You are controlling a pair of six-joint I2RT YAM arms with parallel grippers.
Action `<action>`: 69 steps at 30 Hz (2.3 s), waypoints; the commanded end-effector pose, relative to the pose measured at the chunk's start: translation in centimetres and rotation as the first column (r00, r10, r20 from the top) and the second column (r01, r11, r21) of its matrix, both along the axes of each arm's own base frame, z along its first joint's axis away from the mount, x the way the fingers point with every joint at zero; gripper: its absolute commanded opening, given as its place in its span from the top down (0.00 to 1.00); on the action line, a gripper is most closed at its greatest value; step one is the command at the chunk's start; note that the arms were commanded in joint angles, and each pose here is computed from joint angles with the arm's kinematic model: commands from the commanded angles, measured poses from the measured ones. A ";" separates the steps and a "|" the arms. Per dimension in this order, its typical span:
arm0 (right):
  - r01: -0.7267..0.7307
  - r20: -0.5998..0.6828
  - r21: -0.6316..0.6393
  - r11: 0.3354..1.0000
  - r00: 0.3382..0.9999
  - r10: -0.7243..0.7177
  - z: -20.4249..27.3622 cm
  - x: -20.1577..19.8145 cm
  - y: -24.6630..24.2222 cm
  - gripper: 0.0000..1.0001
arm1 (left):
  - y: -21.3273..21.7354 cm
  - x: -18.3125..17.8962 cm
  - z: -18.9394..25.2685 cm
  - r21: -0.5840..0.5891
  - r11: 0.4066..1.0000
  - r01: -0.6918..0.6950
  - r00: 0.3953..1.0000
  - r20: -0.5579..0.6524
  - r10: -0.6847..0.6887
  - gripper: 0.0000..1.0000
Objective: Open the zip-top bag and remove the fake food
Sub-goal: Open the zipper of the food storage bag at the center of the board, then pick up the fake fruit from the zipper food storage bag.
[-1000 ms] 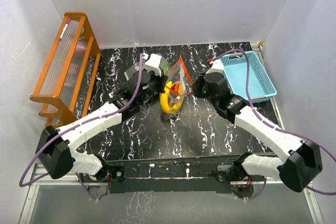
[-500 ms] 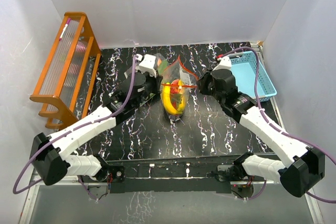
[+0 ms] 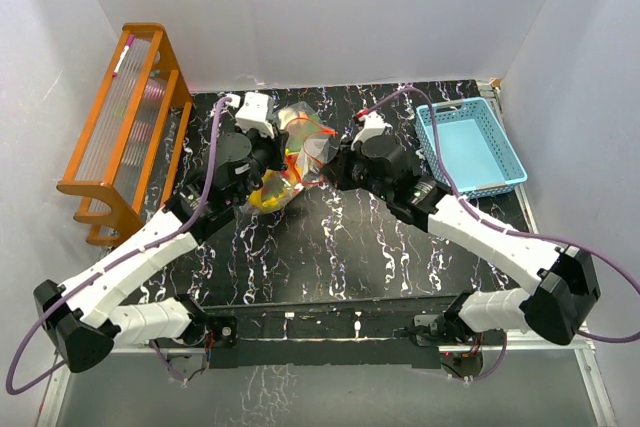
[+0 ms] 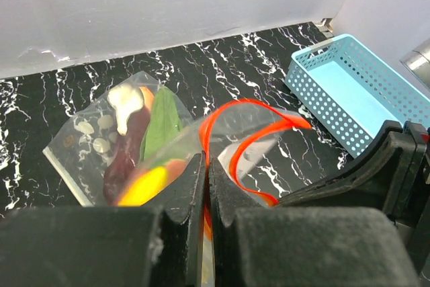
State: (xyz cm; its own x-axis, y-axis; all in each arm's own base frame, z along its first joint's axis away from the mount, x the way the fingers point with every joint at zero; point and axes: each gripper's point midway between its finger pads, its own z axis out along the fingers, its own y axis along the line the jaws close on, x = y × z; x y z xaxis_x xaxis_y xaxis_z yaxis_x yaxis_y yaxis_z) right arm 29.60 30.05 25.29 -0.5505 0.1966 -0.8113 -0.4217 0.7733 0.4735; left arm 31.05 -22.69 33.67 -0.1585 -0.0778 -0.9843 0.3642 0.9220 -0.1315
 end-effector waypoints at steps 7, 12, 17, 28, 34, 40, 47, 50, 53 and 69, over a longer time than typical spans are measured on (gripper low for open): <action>0.213 -0.154 -0.072 0.974 0.963 -0.222 -9.8 2.0 -10.2 0.93 | -6.1 2.6 -8.8 -0.005 0.994 0.108 0.982 -0.156 -0.107 1.00; 0.284 -0.213 -0.152 0.947 0.926 -0.312 -14.0 1.8 -14.4 0.92 | -9.2 3.5 -15.0 -0.007 0.987 0.162 0.950 -0.270 -0.158 1.00; 0.351 -0.154 -0.196 0.916 0.911 -0.382 -12.5 2.3 -16.5 0.69 | -10.8 3.7 -15.3 -0.044 0.978 0.203 0.938 -0.277 -0.207 1.00; 0.242 -0.043 -0.003 0.970 0.969 -0.242 -5.0 4.6 -12.6 0.68 | -12.1 3.0 -15.3 -0.104 0.962 0.253 0.921 -0.279 -0.272 1.00; 0.135 -0.137 0.085 0.987 0.983 -0.122 -8.5 5.7 -9.1 0.93 | -11.9 2.1 -13.8 -0.121 0.957 0.265 0.923 -0.255 -0.287 1.00; 0.092 -0.193 0.127 0.988 0.979 -0.067 -11.7 6.1 -7.0 0.93 | -11.7 1.2 -12.9 -0.149 0.950 0.275 0.923 -0.236 -0.304 1.00; 0.049 -0.224 0.117 0.992 0.974 -0.022 -14.1 5.7 -4.7 0.92 | -12.6 0.7 -11.7 -0.195 0.929 0.313 0.910 -0.219 -0.352 1.00; 0.011 -0.220 0.132 0.991 0.975 0.019 -14.6 5.2 -4.0 0.92 | -12.6 0.7 -11.7 -0.189 0.931 0.312 0.911 -0.220 -0.350 1.00; -0.039 -0.183 0.167 0.985 0.981 0.070 -14.0 4.4 -3.2 0.91 | -12.2 0.8 -12.0 -0.178 0.938 0.299 0.915 -0.225 -0.334 1.00; -0.069 -0.223 0.046 0.997 0.972 0.078 -19.2 3.8 -1.7 0.51 | -11.9 0.3 -11.0 -0.191 0.931 0.310 0.915 -0.205 -0.346 1.00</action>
State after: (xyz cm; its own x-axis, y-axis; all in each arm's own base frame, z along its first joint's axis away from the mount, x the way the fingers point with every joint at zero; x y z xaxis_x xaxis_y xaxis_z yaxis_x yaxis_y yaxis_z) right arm 32.15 27.78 6.07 -0.7765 0.1884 -0.6013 -0.3200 0.7041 0.6338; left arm 32.01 -34.80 19.29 -0.4719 -0.0752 -0.8784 0.5546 0.7492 -0.3621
